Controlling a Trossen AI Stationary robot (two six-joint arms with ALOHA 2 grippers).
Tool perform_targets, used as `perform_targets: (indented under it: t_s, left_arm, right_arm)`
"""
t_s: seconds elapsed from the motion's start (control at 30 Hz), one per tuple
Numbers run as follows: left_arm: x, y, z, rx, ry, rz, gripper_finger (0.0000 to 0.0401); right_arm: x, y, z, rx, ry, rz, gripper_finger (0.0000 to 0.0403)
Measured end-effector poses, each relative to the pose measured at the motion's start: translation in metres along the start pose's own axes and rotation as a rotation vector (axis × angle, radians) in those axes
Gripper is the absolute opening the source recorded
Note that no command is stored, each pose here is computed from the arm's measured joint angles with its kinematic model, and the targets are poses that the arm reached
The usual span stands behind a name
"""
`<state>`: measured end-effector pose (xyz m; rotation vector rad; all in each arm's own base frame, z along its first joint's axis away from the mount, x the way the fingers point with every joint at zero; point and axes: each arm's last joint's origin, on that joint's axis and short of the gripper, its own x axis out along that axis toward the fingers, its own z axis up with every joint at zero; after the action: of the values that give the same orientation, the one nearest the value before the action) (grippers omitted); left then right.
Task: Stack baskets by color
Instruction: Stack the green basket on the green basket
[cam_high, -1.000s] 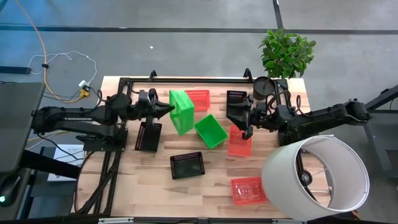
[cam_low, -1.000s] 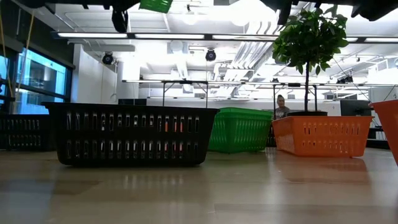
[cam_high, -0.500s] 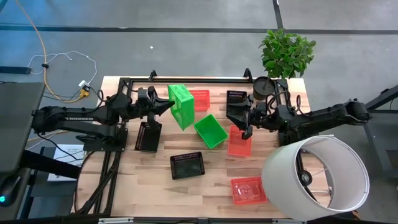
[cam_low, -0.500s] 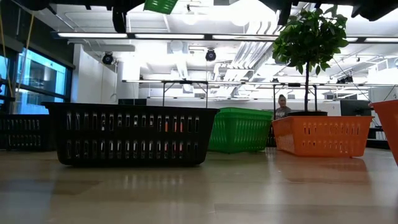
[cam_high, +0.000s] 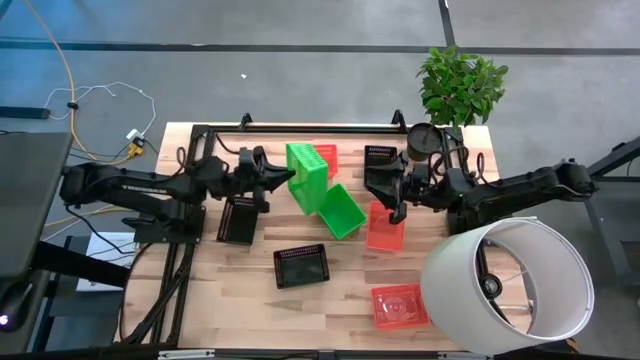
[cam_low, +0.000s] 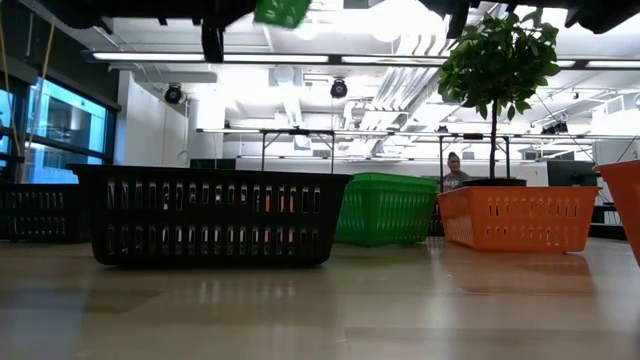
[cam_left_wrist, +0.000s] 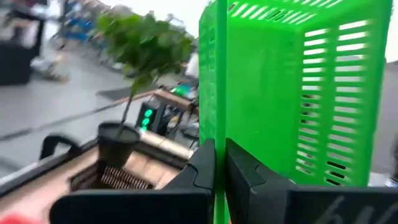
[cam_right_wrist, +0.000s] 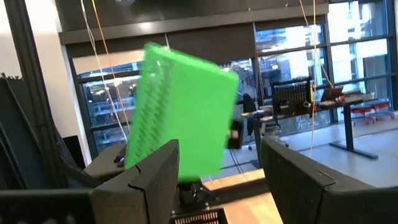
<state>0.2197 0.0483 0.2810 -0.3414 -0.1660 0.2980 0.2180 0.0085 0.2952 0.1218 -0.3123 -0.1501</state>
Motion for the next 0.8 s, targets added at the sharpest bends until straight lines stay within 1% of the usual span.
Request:
perform_targets:
  t_s: [0.1, 0.23, 0.3, 0.4, 0.47, 0.53, 0.63, 0.7, 0.8]
  left_arm:
    - [0.009, -0.003, -0.008, -0.056, 0.019, 0.079, 0.0000]
    - [0.027, -0.017, -0.004, -0.116, 0.043, 0.154, 0.0000]
    - [0.039, -0.026, -0.003, -0.155, 0.115, 0.218, 0.0000]
    - [0.053, -0.041, -0.008, -0.176, 0.252, 0.348, 0.0000]
    - [0.061, -0.050, -0.015, -0.197, 0.288, 0.456, 0.0000]
    - [0.069, -0.059, -0.023, -0.281, 0.264, 0.527, 0.0000]
    - [0.079, -0.069, -0.036, -0.433, 0.219, 0.557, 0.0000]
    - [0.081, -0.071, -0.051, -0.510, 0.235, 0.594, 0.0000]
    - [0.080, -0.070, -0.073, -0.626, 0.269, 0.685, 0.0000]
  right_arm:
    - [-0.001, 0.000, 0.006, -0.012, -0.048, 0.001, 0.0213]
    - [-0.006, -0.001, 0.017, -0.042, -0.110, -0.029, 0.0213]
    - [-0.008, -0.002, 0.023, -0.045, -0.146, -0.061, 0.0213]
    - [-0.013, -0.004, 0.033, -0.063, -0.200, -0.102, 0.0213]
    - [-0.016, -0.004, 0.037, -0.097, -0.217, -0.110, 0.0213]
    - [-0.018, -0.005, 0.041, -0.114, -0.228, -0.120, 0.0213]
    - [-0.022, -0.006, 0.045, -0.096, -0.245, -0.162, 0.0213]
    - [-0.023, -0.007, 0.047, -0.071, -0.253, -0.193, 0.0213]
    - [-0.025, -0.008, 0.049, -0.064, -0.261, -0.216, 0.0213]
